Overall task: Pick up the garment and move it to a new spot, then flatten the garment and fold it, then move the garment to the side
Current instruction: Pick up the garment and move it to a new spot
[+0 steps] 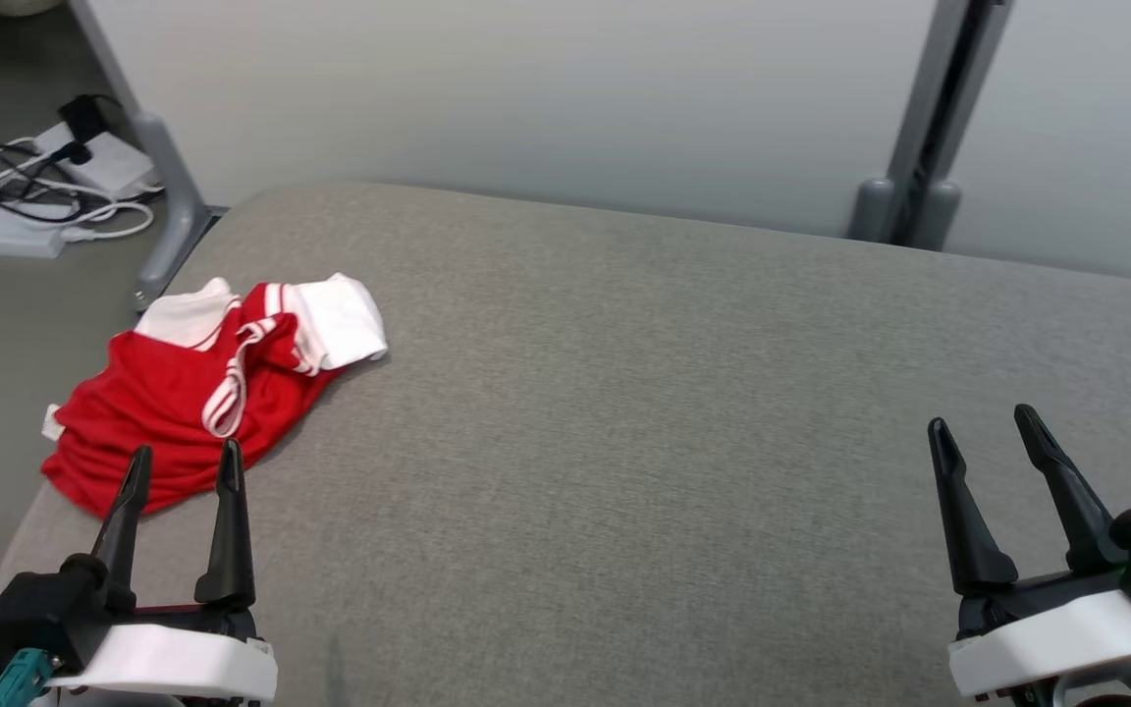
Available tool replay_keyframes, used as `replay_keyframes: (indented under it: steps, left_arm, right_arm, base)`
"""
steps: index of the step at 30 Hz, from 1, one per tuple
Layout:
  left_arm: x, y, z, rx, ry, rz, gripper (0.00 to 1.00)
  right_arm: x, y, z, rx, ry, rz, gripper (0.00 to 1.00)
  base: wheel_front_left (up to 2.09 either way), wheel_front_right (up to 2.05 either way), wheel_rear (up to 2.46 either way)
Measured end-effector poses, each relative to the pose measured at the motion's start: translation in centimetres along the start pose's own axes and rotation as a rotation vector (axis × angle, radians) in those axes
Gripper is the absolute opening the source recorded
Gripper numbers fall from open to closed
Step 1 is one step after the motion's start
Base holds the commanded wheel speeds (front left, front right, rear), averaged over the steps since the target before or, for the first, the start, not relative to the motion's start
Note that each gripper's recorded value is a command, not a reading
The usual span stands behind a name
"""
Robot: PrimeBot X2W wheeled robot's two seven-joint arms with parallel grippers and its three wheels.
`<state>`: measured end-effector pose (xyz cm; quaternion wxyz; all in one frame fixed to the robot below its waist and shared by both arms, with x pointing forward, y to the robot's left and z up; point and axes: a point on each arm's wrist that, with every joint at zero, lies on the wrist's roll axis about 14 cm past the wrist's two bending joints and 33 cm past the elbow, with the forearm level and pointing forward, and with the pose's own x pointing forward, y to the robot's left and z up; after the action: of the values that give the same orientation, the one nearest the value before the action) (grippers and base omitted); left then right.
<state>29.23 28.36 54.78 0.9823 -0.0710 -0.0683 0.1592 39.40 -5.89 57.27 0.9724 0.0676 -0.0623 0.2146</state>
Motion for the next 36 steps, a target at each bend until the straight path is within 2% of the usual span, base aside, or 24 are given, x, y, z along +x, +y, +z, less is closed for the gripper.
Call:
replay_keyframes:
  steps: [10, 21, 30, 35, 36]
  left_arm:
    - [-2.6, 4.2, 0.9, 0.02, -0.022, 0.136, 1.0]
    - [-2.0, 3.9, 1.3, 0.019, -0.037, 0.132, 1.0]
    - [4.1, 2.7, 2.2, 0.028, -0.081, 0.079, 1.0]
    - [8.7, 3.0, -1.4, 0.05, 0.023, 0.065, 1.0]
    - [10.5, 3.5, -3.6, 0.051, 0.082, 0.074, 1.0]
  right_arm:
    - [2.5, 3.9, -1.1, 0.031, 0.023, 0.125, 1.0]
    - [2.6, 3.6, -1.3, 0.035, 0.032, 0.121, 1.0]
    - [4.2, 2.0, -1.6, -0.008, 0.046, 0.096, 1.0]
    - [5.6, -0.4, -2.6, -0.038, 0.068, 0.064, 1.0]
    - [6.0, -1.6, -3.4, -0.046, 0.085, 0.044, 1.0]
  base:
    - [0.0, 0.0, 0.0]
    - [0.0, 0.0, 0.0]
    - [0.0, 0.0, 0.0]
    - [0.0, 0.0, 0.0]
    - [0.0, 0.0, 0.0]
